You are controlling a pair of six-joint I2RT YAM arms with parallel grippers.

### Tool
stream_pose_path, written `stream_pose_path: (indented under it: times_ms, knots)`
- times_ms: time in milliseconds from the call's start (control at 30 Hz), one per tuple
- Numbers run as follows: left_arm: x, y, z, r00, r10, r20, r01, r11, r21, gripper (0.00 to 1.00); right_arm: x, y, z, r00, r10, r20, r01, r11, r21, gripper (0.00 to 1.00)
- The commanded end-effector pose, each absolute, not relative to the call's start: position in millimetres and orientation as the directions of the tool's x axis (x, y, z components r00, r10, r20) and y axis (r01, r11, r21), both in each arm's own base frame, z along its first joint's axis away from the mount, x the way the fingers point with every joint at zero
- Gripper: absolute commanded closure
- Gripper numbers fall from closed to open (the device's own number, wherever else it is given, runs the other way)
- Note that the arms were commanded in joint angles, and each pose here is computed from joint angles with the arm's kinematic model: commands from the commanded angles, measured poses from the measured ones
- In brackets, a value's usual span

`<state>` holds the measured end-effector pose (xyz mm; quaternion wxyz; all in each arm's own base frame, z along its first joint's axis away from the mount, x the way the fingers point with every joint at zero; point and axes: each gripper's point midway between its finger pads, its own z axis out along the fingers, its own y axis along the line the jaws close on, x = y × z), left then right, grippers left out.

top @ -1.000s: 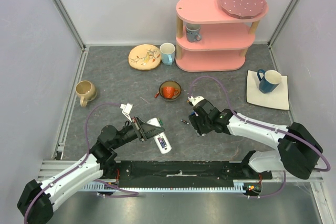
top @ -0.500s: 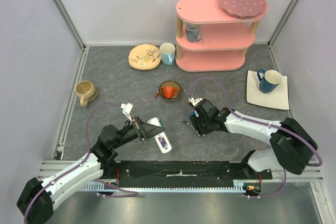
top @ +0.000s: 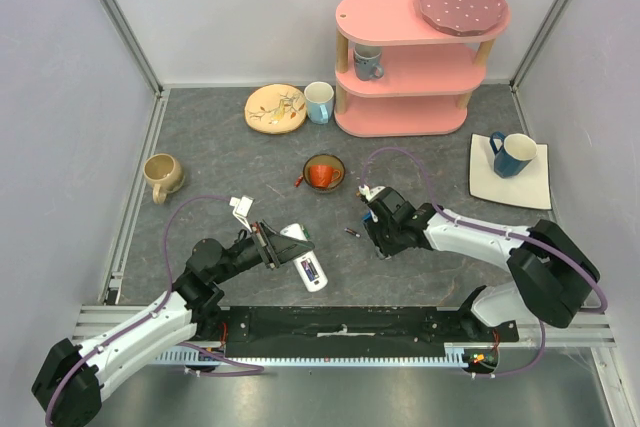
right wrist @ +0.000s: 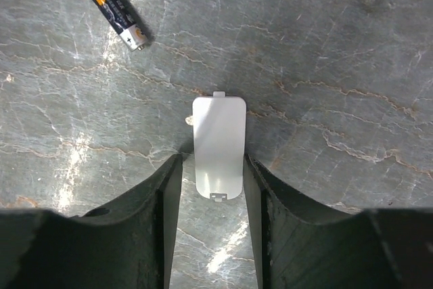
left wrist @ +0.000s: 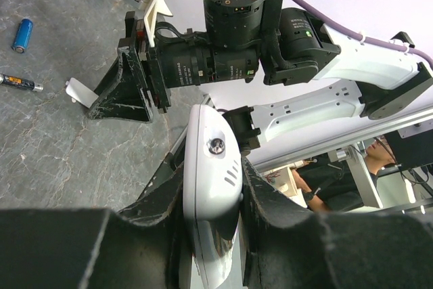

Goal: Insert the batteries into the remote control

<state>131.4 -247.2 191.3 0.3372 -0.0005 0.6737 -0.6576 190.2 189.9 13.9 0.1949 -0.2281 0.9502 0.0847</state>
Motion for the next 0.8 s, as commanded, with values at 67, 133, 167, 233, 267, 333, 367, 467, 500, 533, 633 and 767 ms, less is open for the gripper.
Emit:
stream_pose_path:
  times_ms: [67, 133, 167, 233, 267, 333, 367, 467, 500, 533, 633, 767]
  knots:
    - [128, -245, 184, -0.767, -0.445, -0.463, 0.461, 0.121, -0.879, 0.98, 191, 186, 10, -0.839, -0.375, -0.394, -0.432, 0.9, 0.063, 0.55]
    - [128, -245, 184, -0.767, -0.445, -0.463, 0.461, 0.121, -0.879, 0.98, 192, 186, 12, -0.843, -0.341, -0.416, -0.404, 0.912, 0.07, 0.58]
    - [129, -245, 185, -0.764, -0.448, -0.465, 0.464, 0.118, -0.878, 0.98, 192, 185, 11, -0.847, -0.329, -0.418, -0.393, 0.917, 0.073, 0.59]
    - [129, -246, 184, -0.767, -0.445, -0.462, 0.461, 0.12, -0.88, 0.98, 190, 186, 9, -0.857, -0.298, -0.422, -0.367, 0.926, 0.092, 0.62]
    - [129, -246, 184, -0.768, -0.444, -0.461, 0.46, 0.118, -0.88, 0.98, 189, 186, 9, -0.86, -0.288, -0.422, -0.359, 0.928, 0.097, 0.63]
    - [130, -247, 186, -0.768, -0.443, -0.462, 0.462, 0.116, -0.879, 0.98, 187, 185, 6, -0.867, -0.255, -0.427, -0.332, 0.936, 0.115, 0.66]
    - [130, -247, 184, -0.769, -0.443, -0.461, 0.459, 0.119, -0.88, 0.98, 187, 187, 6, -0.877, -0.217, -0.428, -0.299, 0.945, 0.133, 0.66]
    - [131, -248, 186, -0.772, -0.442, -0.458, 0.458, 0.114, -0.882, 0.98, 184, 192, 4, -0.89, -0.172, -0.423, -0.268, 0.947, 0.18, 0.65]
    - [130, -249, 186, -0.773, -0.439, -0.457, 0.457, 0.112, -0.882, 0.98, 184, 193, 4, -0.889, -0.169, -0.426, -0.266, 0.947, 0.181, 0.62]
    - [131, -249, 186, -0.774, -0.438, -0.457, 0.458, 0.111, -0.882, 0.98, 184, 193, 5, -0.889, -0.169, -0.426, -0.265, 0.947, 0.179, 0.54]
    - [130, -250, 187, -0.776, -0.435, -0.457, 0.459, 0.107, -0.882, 0.98, 189, 187, 11, -0.877, -0.171, -0.449, -0.261, 0.954, 0.148, 0.45]
    - [131, -250, 184, -0.776, -0.435, -0.456, 0.455, 0.114, -0.883, 0.98, 195, 186, 22, -0.861, -0.201, -0.468, -0.284, 0.952, 0.114, 0.41]
